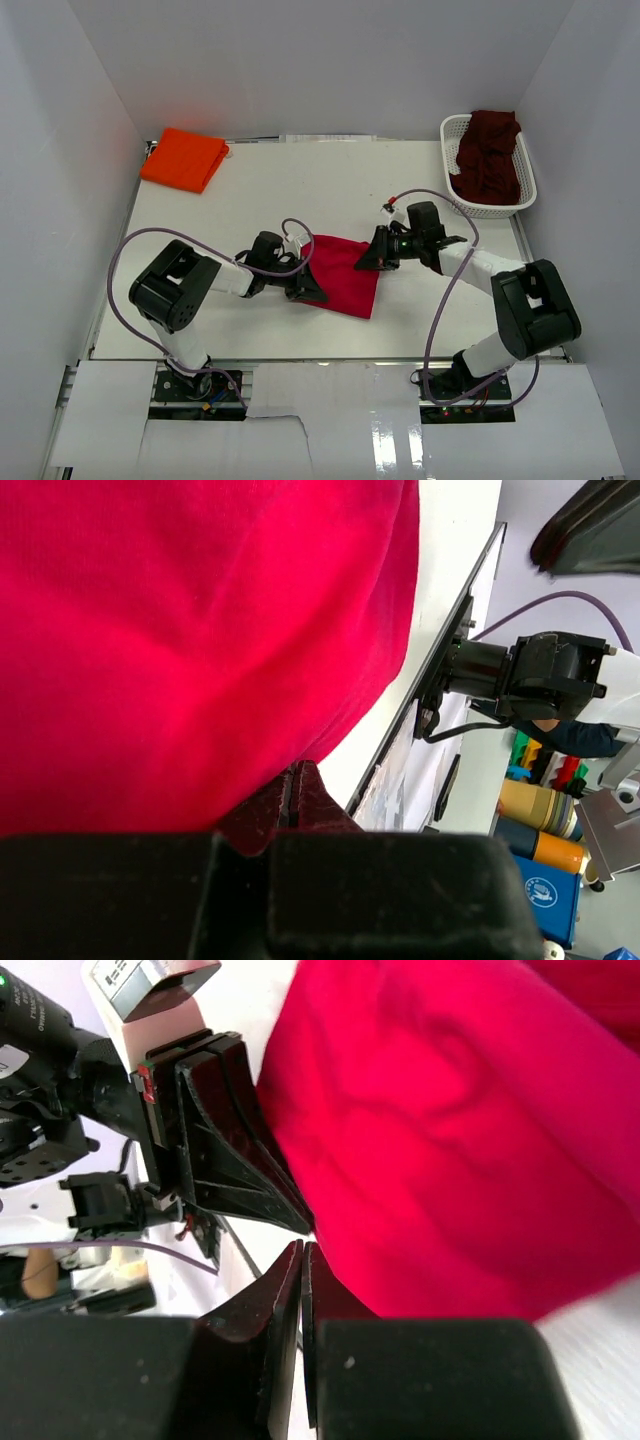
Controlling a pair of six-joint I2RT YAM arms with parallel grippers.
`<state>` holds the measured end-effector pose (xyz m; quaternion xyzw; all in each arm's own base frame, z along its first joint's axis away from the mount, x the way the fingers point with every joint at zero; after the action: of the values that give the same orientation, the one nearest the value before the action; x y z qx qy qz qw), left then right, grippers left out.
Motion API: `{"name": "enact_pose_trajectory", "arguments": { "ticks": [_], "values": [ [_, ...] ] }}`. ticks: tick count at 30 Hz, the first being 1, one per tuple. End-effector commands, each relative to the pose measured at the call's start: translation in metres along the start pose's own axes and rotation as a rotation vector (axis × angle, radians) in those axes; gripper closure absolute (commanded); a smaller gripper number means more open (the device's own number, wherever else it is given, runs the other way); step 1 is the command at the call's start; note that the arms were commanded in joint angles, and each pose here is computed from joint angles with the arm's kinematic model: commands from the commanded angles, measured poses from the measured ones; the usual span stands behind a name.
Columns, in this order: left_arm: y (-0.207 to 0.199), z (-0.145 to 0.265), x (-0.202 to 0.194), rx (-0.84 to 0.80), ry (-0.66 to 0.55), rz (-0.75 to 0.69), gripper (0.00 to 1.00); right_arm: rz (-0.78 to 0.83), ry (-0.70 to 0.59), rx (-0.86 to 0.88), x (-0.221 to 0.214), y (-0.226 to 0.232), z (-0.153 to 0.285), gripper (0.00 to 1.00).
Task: Fold and stack the t-shirts
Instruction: Smooth out wrinkles on the folded tshirt
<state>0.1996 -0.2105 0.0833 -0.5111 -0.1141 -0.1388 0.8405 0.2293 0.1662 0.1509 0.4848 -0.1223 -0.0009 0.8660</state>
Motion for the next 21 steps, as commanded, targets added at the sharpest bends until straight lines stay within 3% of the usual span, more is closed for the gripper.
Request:
{"name": "enact_pose_trajectory", "arguments": {
  "ticks": [1, 12, 21],
  "values": [
    [-0.006, -0.004, 0.015, -0.019, -0.05, -0.064, 1.0, 0.044, 0.0, 0.182, 0.004, 0.01, -0.015, 0.92],
    [0.002, 0.0, 0.0, 0.022, -0.047, -0.025, 1.0, -0.041, 0.077, 0.471, -0.009, 0.002, -0.069, 0.92],
    [0.004, 0.003, -0.008, 0.042, -0.048, -0.01, 1.0, 0.01, 0.076, 0.407, -0.002, -0.007, -0.103, 0.92]
  ]
}}
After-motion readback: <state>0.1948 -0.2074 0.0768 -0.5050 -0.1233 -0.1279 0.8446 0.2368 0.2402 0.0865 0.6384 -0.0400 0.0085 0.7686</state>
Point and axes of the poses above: each gripper's point midway between its finger pads, its own z axis back along the fingers, its own y axis along the line the jaws close on, x = y × z, the point moved 10 cm from there along z, back along the fingers, and after that the axes turned 9 degrees about -z, right-handed, at the moved point
